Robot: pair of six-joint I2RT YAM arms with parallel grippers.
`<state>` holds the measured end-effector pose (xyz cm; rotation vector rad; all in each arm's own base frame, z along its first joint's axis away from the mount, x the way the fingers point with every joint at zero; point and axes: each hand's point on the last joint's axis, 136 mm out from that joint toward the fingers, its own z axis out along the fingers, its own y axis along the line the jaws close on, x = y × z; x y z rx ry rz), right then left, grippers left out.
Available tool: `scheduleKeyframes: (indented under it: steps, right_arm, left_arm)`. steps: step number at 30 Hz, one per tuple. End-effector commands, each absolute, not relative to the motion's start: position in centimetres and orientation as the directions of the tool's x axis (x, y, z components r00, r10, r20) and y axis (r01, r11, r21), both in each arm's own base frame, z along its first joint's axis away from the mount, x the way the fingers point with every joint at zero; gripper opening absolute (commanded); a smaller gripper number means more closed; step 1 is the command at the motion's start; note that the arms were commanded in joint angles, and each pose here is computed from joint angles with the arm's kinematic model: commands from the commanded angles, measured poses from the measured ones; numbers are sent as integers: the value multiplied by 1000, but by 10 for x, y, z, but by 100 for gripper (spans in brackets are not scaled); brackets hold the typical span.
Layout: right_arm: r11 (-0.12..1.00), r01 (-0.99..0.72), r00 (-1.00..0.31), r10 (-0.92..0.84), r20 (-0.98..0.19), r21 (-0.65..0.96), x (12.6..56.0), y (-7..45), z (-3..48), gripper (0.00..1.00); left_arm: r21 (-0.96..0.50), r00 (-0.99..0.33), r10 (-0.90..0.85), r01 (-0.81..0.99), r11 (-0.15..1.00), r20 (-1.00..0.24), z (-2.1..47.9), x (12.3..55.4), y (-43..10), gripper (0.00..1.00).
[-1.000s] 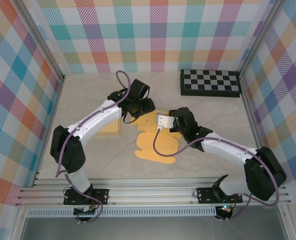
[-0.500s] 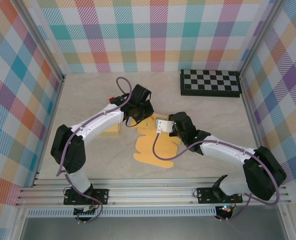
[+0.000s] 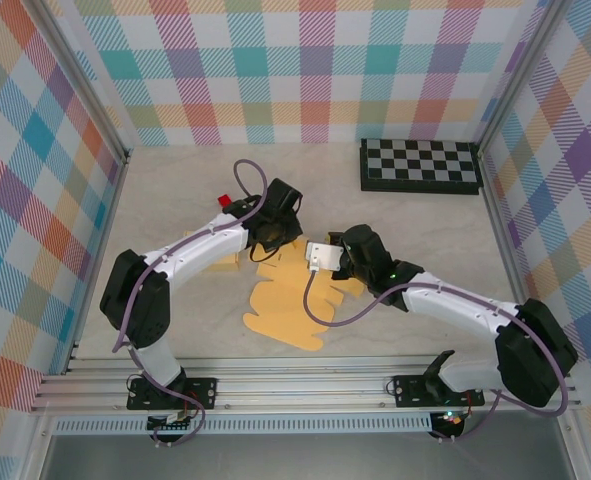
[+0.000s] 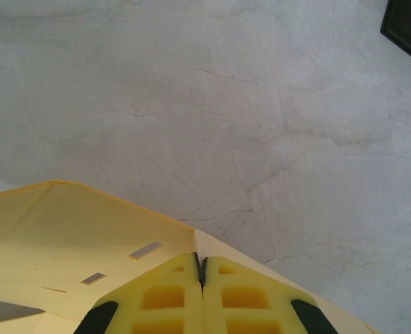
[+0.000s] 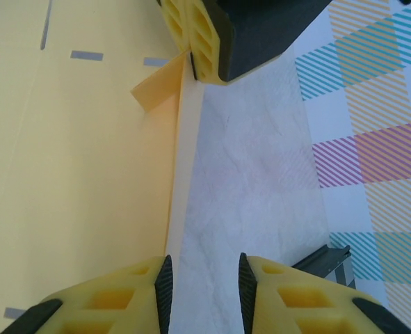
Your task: Fold the paper box
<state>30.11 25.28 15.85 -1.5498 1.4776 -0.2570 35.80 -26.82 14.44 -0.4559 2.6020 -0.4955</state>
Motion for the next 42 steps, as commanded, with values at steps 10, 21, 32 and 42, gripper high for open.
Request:
scheduleKeyframes:
  steps: [10,21,32,42]
  right_arm:
    - [120,-651,261,-892,-370,-750,312,257,148,31]
    - [107,-540,267,-919,-290,-835,327,250,157,0]
    - [116,-480,281,-919,-278,-869,332,249,171,0]
    - [151,-588,286,-881,-378,-795,317,258,164,0]
  left_arm:
    - [-402,-832,-383,-215,890,-401,161,352,-263,0]
    - [-380,-837,-350,-187,906,-421,177,351,-250,32]
    - [-523,-858,-227,56,851,-461,166,272,-220,53]
    - [-424,-690,-123,285,860,-713,125,290,-221,57]
